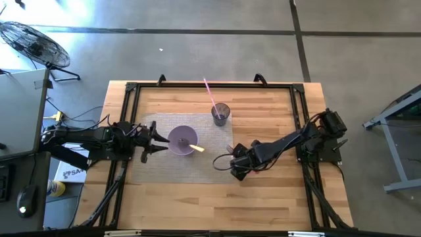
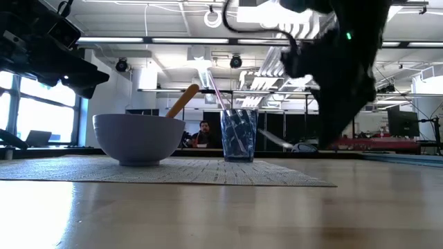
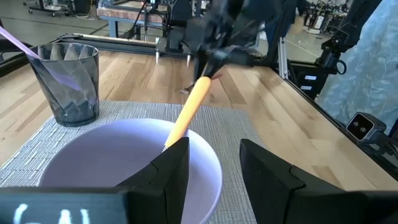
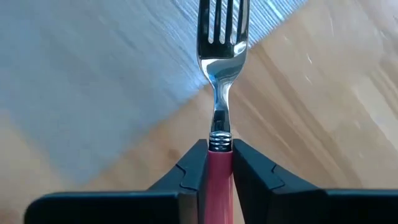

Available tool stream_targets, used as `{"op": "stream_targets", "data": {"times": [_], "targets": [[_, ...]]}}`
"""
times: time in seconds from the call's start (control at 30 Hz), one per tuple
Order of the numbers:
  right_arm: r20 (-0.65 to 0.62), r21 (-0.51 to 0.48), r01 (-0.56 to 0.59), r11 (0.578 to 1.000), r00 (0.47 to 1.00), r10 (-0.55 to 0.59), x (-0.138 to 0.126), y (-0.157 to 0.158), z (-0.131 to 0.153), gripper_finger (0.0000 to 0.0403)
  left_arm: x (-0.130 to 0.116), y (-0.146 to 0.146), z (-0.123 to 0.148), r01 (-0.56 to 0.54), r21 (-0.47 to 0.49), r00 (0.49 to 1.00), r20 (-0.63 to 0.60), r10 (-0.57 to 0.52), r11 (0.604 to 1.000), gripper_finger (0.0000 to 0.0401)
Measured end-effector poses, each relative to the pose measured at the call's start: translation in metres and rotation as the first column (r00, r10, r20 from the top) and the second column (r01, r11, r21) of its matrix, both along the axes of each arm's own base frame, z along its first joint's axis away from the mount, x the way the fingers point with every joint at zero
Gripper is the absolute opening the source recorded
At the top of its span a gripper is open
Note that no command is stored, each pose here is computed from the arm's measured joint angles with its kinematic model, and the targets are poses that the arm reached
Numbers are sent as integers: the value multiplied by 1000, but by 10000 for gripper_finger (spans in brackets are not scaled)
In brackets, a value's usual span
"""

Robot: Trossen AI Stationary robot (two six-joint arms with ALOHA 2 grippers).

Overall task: Pick & Place Utensil
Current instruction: Put the pink fork into the purple bowl

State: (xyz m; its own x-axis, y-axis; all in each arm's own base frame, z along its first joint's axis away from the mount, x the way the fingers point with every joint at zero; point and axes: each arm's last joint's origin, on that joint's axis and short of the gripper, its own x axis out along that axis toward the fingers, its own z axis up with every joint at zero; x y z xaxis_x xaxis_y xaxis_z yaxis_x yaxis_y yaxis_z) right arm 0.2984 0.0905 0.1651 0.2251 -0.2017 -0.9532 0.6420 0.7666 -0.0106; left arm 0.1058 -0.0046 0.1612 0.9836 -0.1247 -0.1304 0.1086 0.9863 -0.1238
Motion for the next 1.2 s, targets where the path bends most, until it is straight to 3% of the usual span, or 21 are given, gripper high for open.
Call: {"op": "stream_targets", "data": {"times": [0.23, 0.43, 0.63, 0.9, 1.2], "targets": [[136, -10, -74, 997, 988, 75, 25, 21, 59, 54, 0, 0, 0, 0, 0, 1000, 1, 0, 1000, 140], [309, -64, -180, 982, 932, 191, 42, 37, 105, 54, 0, 0, 0, 0, 0, 1000, 0, 0, 1000, 140], [364, -133, -261, 956, 884, 291, 70, 35, 127, 55, 0, 0, 0, 0, 0, 1000, 0, 0, 1000, 140], [345, -229, -352, 907, 843, 414, 128, 2, 137, 55, 0, 0, 0, 0, 0, 1000, 0, 0, 1000, 140], [219, -224, -400, 889, 868, 446, 170, -76, 120, 55, 0, 0, 0, 0, 0, 1000, 0, 0, 1000, 140]]}}
